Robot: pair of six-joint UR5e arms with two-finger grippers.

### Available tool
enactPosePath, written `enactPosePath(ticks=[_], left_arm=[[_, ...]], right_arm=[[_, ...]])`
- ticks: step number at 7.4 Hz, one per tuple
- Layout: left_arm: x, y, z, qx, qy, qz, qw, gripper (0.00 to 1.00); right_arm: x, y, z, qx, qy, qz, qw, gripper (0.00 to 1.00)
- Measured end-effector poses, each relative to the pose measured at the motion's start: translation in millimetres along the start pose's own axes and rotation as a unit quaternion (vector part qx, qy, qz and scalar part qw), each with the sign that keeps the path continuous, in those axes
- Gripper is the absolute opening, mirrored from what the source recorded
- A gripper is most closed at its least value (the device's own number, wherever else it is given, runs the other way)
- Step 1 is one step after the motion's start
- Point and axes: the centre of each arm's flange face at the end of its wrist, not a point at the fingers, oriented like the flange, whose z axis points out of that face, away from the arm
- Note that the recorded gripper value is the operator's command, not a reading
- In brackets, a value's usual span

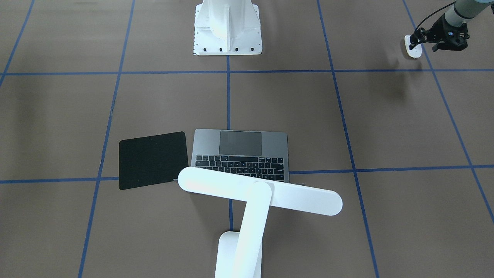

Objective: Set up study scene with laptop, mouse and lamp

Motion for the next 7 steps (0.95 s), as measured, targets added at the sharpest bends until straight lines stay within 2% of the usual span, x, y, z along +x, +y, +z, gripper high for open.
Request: enactPosePath(ticks=[5,7], left_arm=[[7.9,14.8,24.5,-0.019,0.003,0.02,0.9996,1.0],[8.5,19.5,30.4,-0.029,0.001,0.018,0.9994,0.91]], right_arm=[[2.3,-1.5,2.4,0.006,0.003,-0.008,0.9999,0.99],[2.6,-1.5,2.6,0.006,0.003,-0.008,0.9999,0.99]])
